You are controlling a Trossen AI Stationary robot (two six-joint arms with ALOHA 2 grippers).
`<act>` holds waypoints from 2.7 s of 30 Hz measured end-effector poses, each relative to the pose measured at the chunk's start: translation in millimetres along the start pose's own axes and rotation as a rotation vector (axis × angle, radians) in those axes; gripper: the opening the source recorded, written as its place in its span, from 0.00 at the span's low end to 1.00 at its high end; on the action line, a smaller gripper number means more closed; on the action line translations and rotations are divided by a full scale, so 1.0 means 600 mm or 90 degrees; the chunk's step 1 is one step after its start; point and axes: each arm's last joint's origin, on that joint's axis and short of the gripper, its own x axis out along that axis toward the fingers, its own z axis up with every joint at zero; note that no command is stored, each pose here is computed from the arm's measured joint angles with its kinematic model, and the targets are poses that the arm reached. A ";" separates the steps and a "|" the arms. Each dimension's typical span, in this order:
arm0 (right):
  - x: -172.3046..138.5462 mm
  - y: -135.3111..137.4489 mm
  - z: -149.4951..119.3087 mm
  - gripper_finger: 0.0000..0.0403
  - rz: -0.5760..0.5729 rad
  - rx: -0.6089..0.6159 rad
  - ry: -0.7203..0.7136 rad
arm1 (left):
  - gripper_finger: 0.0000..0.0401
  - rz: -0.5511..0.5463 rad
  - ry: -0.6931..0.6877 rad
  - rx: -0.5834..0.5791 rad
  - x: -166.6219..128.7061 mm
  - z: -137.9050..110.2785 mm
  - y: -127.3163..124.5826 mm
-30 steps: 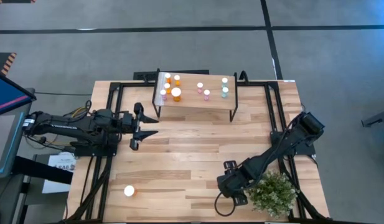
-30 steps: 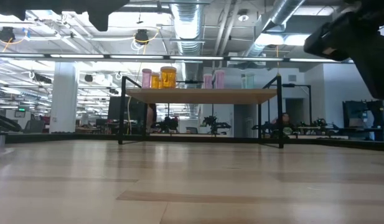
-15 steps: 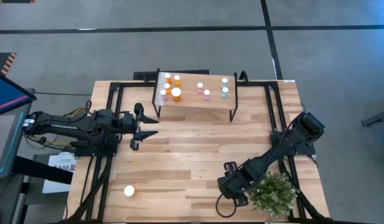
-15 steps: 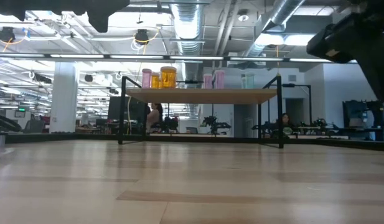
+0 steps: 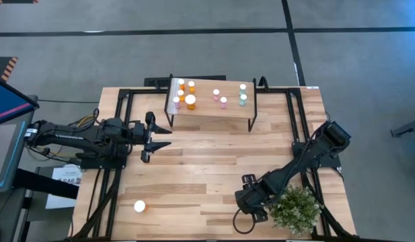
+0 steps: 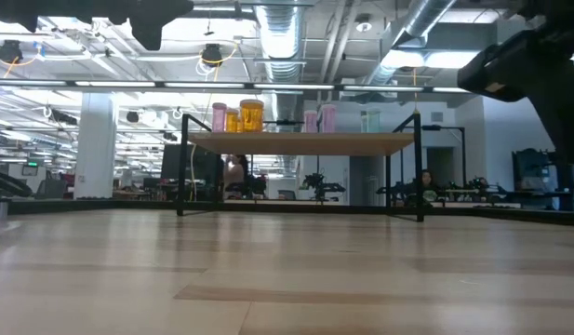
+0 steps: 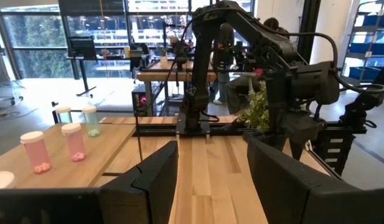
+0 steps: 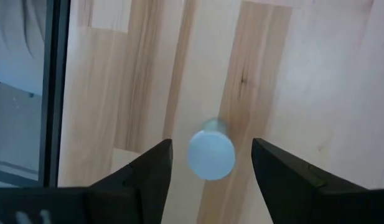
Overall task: Pick and place medicine bottles onto shelf by color
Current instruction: Put the blue pill bottle on the shelf
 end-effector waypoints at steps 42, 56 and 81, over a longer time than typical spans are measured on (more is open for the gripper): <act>0.036 -0.003 0.003 0.37 0.001 0.017 0.037 | 0.45 0.000 0.007 -0.003 0.000 -0.002 0.000; 0.000 -0.014 0.042 0.34 0.004 0.026 0.010 | 0.45 0.000 0.008 -0.002 0.000 -0.002 0.000; -0.199 -0.168 0.123 0.32 -0.047 -0.025 -0.110 | 0.45 -0.001 0.012 -0.002 0.000 -0.003 0.000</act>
